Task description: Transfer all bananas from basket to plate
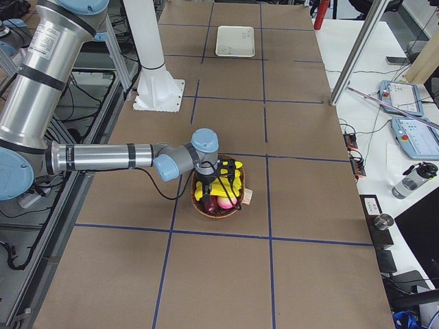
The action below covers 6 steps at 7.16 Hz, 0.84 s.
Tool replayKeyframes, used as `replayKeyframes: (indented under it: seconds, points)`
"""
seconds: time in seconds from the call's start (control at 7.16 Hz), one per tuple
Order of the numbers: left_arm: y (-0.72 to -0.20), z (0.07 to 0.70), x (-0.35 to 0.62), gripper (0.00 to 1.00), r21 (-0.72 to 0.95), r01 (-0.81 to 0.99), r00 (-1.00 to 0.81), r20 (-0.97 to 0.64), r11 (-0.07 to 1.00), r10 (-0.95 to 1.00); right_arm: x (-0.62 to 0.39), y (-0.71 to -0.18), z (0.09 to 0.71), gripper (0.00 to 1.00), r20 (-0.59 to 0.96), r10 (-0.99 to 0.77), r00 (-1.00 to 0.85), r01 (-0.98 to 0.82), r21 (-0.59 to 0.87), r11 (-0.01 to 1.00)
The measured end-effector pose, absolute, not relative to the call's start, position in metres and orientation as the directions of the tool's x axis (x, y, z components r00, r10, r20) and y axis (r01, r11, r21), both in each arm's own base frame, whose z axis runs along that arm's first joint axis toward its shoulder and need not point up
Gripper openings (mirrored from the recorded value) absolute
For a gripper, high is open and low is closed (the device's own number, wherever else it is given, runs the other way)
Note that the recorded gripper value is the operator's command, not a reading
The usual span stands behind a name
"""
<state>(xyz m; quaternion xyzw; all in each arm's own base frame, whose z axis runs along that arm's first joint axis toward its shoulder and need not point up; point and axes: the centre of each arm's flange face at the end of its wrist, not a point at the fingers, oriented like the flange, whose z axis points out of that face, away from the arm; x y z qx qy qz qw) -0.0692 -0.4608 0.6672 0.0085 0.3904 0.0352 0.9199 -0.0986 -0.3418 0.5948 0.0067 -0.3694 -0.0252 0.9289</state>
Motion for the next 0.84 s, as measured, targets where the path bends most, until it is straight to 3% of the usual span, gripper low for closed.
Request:
replayKeyframes:
  seconds: [0.84]
  points:
    - [-0.4605, 0.6680, -0.0691, 1.00, 0.042, -0.058, 0.693, -0.718, 0.997, 0.071, -0.1100, -0.3438, 0.5931, 0.82, 0.687, -0.077, 0.722, 0.069, 0.040, 0.997]
